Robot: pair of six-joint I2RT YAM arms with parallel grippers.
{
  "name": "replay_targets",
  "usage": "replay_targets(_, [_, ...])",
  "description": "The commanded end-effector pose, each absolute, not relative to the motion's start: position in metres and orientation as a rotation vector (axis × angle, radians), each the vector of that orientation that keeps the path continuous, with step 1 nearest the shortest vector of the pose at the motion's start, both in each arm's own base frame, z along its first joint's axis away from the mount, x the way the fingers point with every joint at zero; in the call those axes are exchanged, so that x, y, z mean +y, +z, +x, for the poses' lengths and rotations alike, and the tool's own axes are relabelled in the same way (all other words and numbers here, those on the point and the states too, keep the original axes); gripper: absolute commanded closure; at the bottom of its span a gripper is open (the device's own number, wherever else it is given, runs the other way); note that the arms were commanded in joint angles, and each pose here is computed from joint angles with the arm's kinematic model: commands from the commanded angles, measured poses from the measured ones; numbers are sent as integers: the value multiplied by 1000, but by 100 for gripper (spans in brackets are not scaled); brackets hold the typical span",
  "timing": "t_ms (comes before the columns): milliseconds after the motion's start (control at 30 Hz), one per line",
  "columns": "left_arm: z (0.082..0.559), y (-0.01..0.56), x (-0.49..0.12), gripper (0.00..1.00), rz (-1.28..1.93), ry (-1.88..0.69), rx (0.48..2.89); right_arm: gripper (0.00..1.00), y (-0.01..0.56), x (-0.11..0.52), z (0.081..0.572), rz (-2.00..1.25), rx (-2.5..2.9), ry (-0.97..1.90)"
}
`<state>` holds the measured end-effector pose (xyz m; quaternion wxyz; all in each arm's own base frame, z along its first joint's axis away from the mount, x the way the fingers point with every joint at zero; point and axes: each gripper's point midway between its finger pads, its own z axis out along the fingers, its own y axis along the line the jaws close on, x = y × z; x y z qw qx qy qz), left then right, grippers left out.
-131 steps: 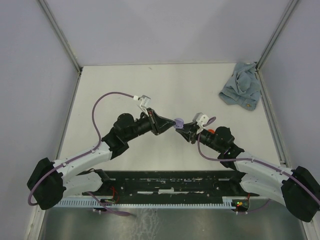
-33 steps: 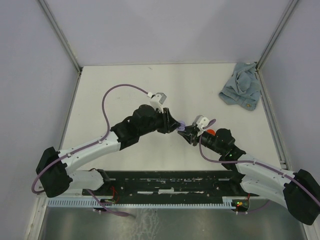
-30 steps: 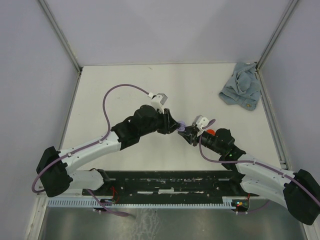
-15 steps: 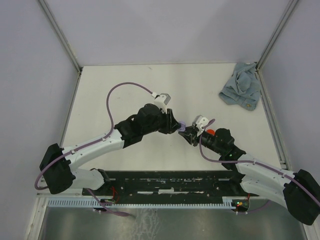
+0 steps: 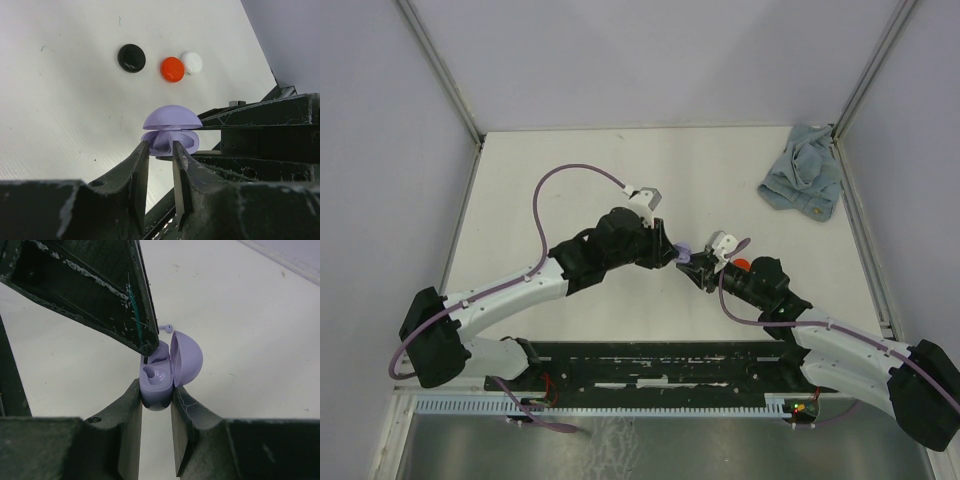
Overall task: Insert the wireless bluetooth earbuds into the charging case
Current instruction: Adjust the earbud with the charging case.
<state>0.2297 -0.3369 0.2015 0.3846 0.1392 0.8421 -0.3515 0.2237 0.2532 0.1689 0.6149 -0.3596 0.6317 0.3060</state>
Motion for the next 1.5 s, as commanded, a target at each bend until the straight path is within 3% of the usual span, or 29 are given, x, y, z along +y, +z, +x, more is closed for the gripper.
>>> replay_targets(0, [229, 227, -350, 68, 433, -940, 2075, 94, 211, 261, 227, -798, 1333, 728])
replay_targets(367, [229, 211, -356, 69, 461, -900, 2133, 94, 210, 261, 227, -803, 1332, 726])
replay_targets(600, [228, 229, -351, 84, 470, -897, 2085, 94, 206, 260, 230, -804, 1346, 706])
replay_targets(767, [226, 248, -344, 88, 495, -891, 2031, 94, 201, 262, 231, -817, 1359, 704])
replay_targets(1133, [220, 268, -342, 89, 562, -919, 1952, 94, 197, 264, 232, -823, 1365, 709])
replay_targets(1467, [223, 248, -351, 89, 602, -902, 1995, 94, 201, 264, 229, -819, 1351, 720])
